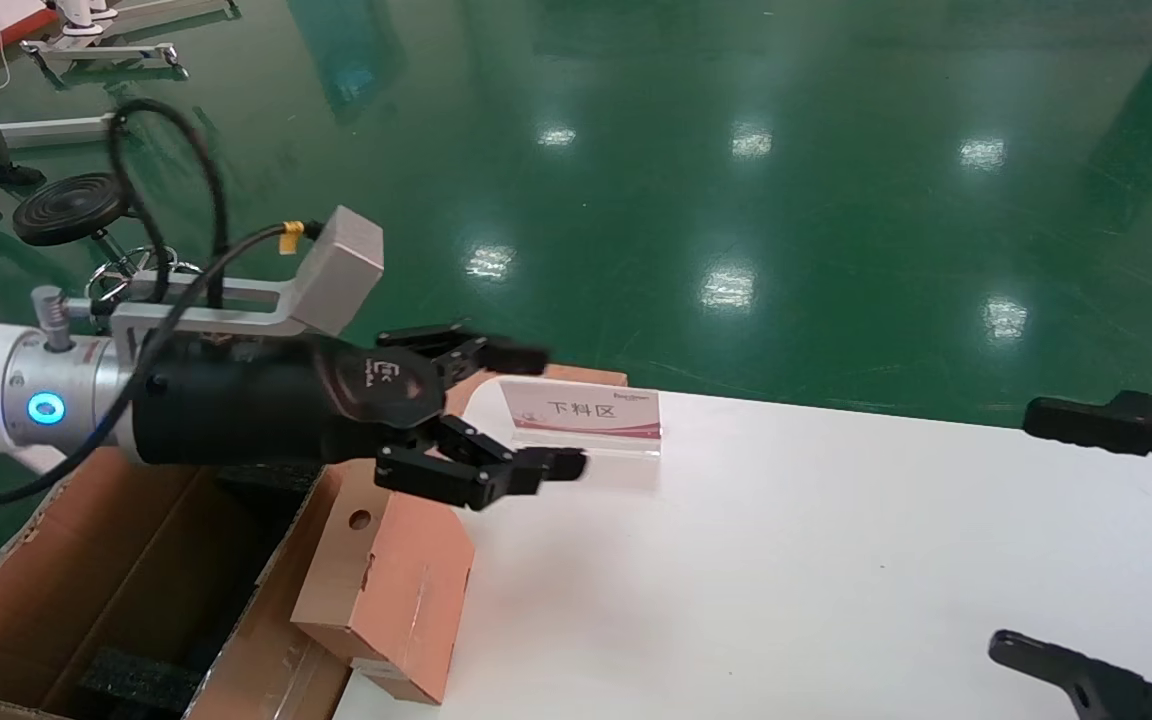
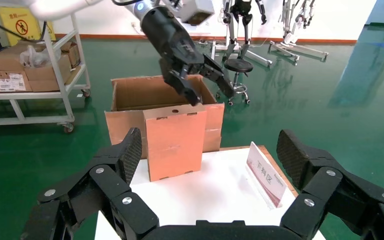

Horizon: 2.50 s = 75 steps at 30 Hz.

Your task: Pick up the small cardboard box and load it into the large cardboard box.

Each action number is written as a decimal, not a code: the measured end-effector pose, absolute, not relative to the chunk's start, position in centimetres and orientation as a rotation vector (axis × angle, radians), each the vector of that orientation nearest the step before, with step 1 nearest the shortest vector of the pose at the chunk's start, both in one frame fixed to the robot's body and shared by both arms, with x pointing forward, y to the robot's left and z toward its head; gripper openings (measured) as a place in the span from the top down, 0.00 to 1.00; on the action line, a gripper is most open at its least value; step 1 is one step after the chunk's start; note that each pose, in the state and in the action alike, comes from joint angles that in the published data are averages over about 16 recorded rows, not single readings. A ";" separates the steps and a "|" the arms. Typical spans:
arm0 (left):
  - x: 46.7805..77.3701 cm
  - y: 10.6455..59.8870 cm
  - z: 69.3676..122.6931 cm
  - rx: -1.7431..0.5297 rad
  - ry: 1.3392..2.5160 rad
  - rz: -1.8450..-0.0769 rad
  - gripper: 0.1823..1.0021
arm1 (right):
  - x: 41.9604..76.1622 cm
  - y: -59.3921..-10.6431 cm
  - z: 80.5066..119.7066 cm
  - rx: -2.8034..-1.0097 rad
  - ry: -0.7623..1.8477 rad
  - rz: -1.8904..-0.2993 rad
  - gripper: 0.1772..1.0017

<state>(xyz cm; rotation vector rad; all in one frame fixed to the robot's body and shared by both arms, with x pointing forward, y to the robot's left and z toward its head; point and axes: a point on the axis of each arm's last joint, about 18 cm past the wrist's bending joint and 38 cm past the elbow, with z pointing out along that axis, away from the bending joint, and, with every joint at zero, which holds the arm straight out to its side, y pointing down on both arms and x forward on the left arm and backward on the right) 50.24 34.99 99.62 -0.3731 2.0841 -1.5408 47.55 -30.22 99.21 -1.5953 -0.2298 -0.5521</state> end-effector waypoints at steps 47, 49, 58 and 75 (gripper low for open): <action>54.1 36.9 101.8 -1.653 1.982 -0.643 0.00 | 47.6 -30.2 99.2 -1.595 -0.230 -0.552 0.00; 54.2 37.0 101.9 -1.667 1.962 -0.613 0.00 | 47.6 -30.2 99.2 -1.595 -0.230 -0.552 0.00; 54.7 37.0 102.2 -1.680 1.906 -0.569 0.00 | 47.6 -30.2 99.2 -1.595 -0.230 -0.552 0.00; 55.0 36.8 101.0 -1.694 1.936 -0.663 0.00 | 47.6 -30.2 99.2 -1.595 -0.230 -0.552 0.00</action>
